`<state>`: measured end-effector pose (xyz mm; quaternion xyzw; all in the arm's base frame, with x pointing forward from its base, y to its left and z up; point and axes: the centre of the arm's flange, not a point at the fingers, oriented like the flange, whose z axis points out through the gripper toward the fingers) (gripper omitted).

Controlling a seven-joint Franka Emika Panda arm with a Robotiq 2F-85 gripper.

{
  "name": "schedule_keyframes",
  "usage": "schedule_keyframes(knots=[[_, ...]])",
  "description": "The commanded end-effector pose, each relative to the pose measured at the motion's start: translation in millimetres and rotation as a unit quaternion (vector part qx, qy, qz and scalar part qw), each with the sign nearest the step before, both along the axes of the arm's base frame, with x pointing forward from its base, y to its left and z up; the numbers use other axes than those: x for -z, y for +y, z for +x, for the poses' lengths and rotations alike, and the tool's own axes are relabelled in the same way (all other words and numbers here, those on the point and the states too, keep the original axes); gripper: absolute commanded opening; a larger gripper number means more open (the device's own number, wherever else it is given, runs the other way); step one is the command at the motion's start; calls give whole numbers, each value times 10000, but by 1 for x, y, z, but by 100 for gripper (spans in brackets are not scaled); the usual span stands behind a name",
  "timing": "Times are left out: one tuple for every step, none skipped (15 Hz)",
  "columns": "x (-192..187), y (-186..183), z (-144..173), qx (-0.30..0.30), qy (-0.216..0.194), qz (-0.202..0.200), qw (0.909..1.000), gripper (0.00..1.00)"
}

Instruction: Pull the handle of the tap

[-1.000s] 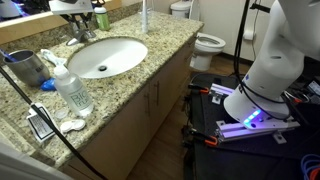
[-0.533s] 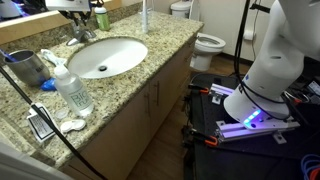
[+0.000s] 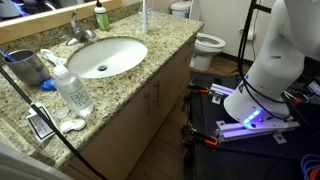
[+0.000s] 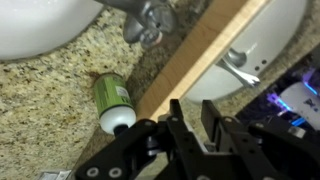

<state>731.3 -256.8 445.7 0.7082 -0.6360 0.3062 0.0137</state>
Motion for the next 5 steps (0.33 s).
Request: schedule_keyframes(knots=[[-84, -9, -18, 200, -204, -40, 9996, 55], [-105, -11, -29, 128, -88, -136, 9998, 62], [-119, -14, -40, 12, -140, -131, 9998, 69], [-93, -11, -23, 149, -274, -118, 9994, 51], [-111, -12, -30, 100, -278, -139, 9995, 59]])
